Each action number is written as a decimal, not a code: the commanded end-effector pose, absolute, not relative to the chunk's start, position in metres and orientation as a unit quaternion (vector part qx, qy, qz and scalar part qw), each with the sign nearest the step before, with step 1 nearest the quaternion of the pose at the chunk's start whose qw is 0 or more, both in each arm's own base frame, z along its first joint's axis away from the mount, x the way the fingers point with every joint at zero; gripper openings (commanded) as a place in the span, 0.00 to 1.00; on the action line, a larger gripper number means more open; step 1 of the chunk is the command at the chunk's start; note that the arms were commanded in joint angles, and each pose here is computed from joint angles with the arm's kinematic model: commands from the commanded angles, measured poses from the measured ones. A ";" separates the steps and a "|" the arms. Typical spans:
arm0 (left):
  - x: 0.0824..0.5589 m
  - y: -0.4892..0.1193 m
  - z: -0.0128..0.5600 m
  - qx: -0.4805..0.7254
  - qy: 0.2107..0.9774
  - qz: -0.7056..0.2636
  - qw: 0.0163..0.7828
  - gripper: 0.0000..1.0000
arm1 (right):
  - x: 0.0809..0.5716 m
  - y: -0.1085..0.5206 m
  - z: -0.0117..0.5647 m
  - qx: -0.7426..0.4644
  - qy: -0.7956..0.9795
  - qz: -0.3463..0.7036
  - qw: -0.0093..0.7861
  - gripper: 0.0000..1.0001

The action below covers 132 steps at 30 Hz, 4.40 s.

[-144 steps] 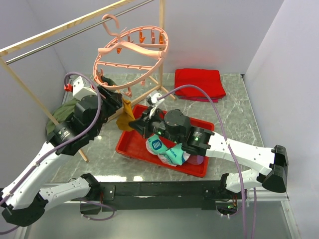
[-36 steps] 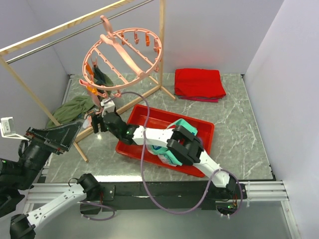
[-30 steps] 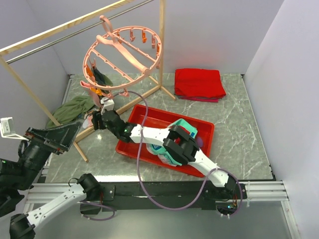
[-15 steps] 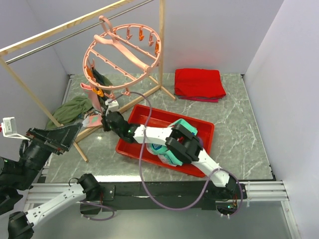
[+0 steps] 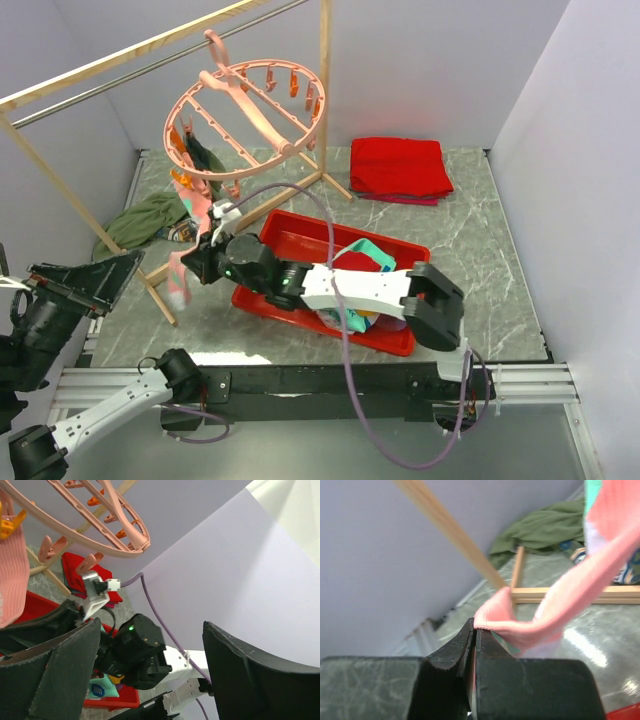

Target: Remove the socks clipped to the hanger

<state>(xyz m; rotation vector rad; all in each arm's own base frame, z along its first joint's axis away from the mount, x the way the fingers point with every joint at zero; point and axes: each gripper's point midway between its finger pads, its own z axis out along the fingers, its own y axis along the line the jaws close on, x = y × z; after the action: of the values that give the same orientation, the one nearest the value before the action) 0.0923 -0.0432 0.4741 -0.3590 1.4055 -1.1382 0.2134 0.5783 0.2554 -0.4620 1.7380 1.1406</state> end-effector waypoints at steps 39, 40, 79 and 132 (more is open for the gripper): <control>0.170 -0.152 0.423 -0.190 0.658 -0.509 0.522 0.84 | 0.066 0.342 0.364 -0.369 0.591 0.673 0.247 0.06; 0.172 -0.152 0.426 -0.195 0.650 -0.514 0.524 0.84 | 0.063 0.339 0.368 -0.368 0.587 0.680 0.237 0.06; 0.266 -0.172 0.416 -0.204 0.647 -0.500 0.538 0.80 | 0.055 0.290 0.449 -0.396 0.489 0.751 0.202 0.00; 0.109 -0.100 0.415 -0.148 0.661 -0.486 0.552 0.95 | 0.169 0.312 0.354 -0.193 0.701 0.627 0.279 0.00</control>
<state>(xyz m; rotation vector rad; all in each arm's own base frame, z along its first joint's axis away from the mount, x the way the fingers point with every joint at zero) 0.1283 -0.1060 0.4404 -0.3329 1.4766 -1.1587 0.1590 0.2986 0.3155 -0.4733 2.0285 1.6038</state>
